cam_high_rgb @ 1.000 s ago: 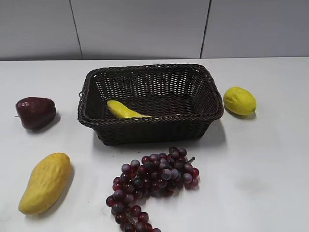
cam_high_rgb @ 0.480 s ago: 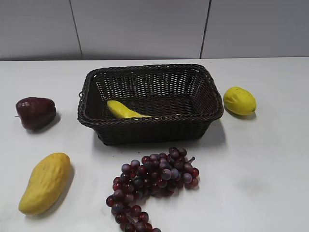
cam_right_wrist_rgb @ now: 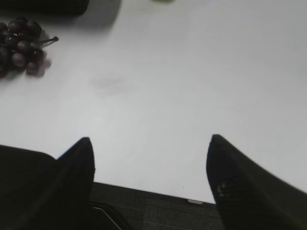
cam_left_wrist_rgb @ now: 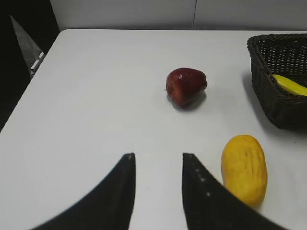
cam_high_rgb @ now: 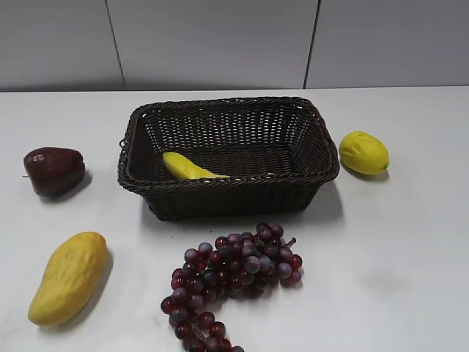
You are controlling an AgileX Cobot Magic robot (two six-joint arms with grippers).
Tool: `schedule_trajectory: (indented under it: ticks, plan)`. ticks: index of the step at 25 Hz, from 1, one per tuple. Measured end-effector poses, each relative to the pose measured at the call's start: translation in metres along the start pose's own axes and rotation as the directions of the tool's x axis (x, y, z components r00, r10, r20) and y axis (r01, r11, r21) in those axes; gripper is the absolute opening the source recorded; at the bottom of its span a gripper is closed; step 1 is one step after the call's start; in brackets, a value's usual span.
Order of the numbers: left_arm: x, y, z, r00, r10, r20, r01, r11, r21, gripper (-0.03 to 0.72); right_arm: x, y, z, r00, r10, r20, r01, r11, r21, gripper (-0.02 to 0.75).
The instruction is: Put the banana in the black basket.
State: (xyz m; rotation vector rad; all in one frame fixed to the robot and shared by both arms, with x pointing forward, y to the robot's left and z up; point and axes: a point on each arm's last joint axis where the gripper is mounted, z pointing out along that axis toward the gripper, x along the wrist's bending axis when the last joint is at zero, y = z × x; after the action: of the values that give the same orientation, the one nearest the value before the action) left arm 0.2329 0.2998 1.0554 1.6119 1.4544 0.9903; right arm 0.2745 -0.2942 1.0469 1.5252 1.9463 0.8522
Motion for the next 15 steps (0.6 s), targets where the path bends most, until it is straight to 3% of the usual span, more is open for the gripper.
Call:
schedule_trajectory:
  ticks: [10, 15]
  plan:
    - [0.0, 0.0, 0.0, 1.0, 0.0, 0.0, 0.0, 1.0, 0.0, 0.242, -0.001, -0.001, -0.003, 1.0, 0.011, 0.009, -0.011, 1.0, -0.022, 0.58]
    - [0.0, 0.0, 0.0, 1.0, 0.0, 0.0, 0.0, 1.0, 0.0, 0.242, -0.004, -0.009, -0.015, 0.992, 0.09, 0.085, -0.08, 0.991, -0.11, 0.58]
